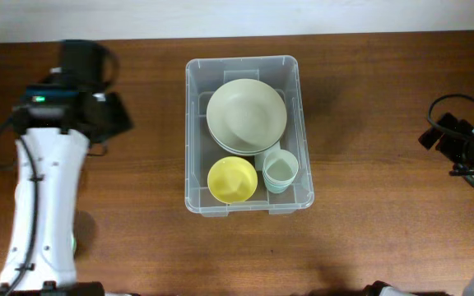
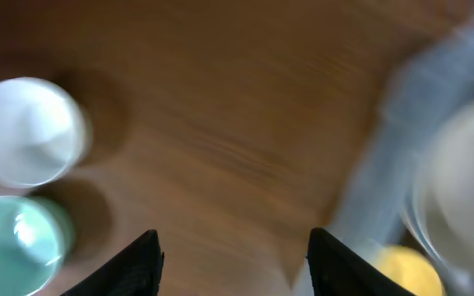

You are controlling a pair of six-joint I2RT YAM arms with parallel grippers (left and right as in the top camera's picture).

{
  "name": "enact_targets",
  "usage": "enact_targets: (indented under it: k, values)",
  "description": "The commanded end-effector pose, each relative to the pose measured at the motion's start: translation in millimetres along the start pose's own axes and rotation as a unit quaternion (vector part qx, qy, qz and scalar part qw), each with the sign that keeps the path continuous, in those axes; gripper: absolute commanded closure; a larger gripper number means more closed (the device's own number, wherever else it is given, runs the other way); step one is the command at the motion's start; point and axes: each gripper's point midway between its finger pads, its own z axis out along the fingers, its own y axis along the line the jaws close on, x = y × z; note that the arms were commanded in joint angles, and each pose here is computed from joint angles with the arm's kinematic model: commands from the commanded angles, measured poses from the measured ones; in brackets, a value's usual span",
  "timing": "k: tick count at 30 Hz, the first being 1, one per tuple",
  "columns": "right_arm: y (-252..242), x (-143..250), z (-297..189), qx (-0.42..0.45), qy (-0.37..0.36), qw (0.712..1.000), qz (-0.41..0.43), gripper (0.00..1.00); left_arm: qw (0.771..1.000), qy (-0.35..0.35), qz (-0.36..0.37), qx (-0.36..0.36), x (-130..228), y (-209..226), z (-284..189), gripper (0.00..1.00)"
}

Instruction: Pack container

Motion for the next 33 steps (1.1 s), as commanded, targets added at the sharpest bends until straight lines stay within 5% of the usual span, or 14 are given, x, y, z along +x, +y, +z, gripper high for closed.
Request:
enact_targets:
  k: [1,12,26,33]
  values:
    - [0,-1,-2,-0.003,-0.003,1.000,-0.003,0.01,0.995,0.042,-0.071,-0.055,-6,56,46,0.41]
    - [0,-1,-2,-0.003,-0.003,1.000,-0.003,0.01,0.960,0.196,-0.151,-0.132,42,133,182,0.41]
    - [0,-1,-2,-0.002,-0.002,1.000,-0.005,0.01,0.957,0.197,-0.149,-0.150,43,142,216,0.42]
    - [0,-1,-2,-0.002,-0.002,1.000,-0.005,0.01,0.957,0.196,-0.149,-0.150,42,142,216,0.78]
